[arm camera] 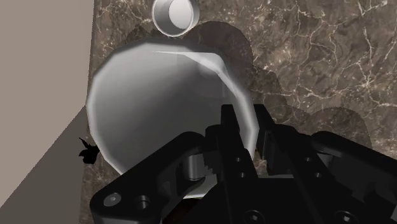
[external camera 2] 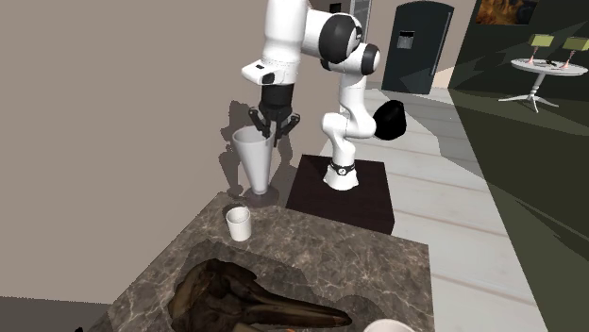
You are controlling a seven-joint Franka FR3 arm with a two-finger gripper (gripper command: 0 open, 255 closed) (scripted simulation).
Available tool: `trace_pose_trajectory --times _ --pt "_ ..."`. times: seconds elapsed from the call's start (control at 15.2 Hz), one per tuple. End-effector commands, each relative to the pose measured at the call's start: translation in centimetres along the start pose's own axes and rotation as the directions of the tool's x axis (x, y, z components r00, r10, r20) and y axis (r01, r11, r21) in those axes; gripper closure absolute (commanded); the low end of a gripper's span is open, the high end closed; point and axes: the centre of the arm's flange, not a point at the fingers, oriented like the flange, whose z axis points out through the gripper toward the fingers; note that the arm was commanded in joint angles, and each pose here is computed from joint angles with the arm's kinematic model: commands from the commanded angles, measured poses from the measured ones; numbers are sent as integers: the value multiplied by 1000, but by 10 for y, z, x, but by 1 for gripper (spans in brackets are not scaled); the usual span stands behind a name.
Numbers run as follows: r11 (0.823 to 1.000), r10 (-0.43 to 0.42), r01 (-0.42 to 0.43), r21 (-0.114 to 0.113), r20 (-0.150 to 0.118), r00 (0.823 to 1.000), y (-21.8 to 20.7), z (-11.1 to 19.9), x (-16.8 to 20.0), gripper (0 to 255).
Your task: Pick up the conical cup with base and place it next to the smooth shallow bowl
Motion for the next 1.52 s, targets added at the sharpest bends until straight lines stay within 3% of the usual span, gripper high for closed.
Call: trace_pose_trajectory --times 0.0,0.33,1.45 --pt "1000 0 0 0 0 1000 2 -10 1 255" --pt "1000 0 0 0 0 1000 5 -32 1 255" --pt "1000 0 0 0 0 1000 -207 5 65 255"
